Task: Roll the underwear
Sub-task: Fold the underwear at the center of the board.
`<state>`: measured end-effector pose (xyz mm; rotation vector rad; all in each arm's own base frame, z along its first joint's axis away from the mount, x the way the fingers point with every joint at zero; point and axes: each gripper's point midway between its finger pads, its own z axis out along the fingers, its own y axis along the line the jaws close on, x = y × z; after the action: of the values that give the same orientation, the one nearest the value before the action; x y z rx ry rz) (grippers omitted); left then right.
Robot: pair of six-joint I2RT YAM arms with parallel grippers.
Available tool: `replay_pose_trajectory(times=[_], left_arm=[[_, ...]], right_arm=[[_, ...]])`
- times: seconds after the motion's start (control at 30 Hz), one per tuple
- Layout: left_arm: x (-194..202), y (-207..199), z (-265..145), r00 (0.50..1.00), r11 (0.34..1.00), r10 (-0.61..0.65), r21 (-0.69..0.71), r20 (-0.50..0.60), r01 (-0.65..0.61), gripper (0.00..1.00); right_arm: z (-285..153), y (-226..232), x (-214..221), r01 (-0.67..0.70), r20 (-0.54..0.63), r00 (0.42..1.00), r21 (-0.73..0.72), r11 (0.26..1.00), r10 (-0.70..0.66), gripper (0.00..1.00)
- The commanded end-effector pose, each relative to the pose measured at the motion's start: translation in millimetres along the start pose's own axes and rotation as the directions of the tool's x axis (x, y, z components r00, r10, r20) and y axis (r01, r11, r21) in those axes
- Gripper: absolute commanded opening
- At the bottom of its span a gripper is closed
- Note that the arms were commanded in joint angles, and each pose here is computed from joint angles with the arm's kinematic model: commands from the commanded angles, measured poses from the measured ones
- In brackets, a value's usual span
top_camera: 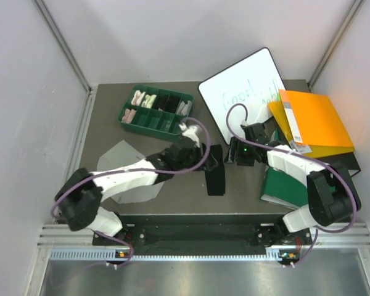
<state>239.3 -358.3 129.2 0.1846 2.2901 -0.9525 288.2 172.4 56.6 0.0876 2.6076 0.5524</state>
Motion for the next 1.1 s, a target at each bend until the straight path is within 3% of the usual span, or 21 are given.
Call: replay_pose_trajectory(times=[0.0, 0.17, 0.5, 0.9, 1.07], left_arm=[[-20, 65, -26, 0.996, 0.990, -0.042, -0.132, 0.077, 0.052, 0.63], [-2, 90, -36, 0.994, 0.980, -0.095, -0.169, 0.061, 0.104, 0.63], [35, 84, -31, 0.978, 0.976, -0.204, -0.089, -0.037, 0.200, 0.61], [76, 57, -12, 0.949, 0.958, -0.287, -0.055, -0.131, 0.282, 0.58], [95, 61, -7, 0.933, 0.945, -0.325, -0.089, -0.155, 0.314, 0.56]], right_arm=[[-7, 33, 14, 0.070, -0.009, 0.997, -0.127, 0.989, -0.072, 0.62], [3, 35, 40, 0.057, -0.081, 0.994, -0.117, 0.991, -0.067, 0.61], [12, 28, 82, 0.044, -0.184, 0.981, -0.097, 0.994, -0.061, 0.54], [13, 34, 98, 0.025, -0.217, 0.975, -0.132, 0.991, -0.053, 0.08], [17, 33, 103, 0.015, -0.230, 0.972, -0.137, 0.991, -0.046, 0.06]])
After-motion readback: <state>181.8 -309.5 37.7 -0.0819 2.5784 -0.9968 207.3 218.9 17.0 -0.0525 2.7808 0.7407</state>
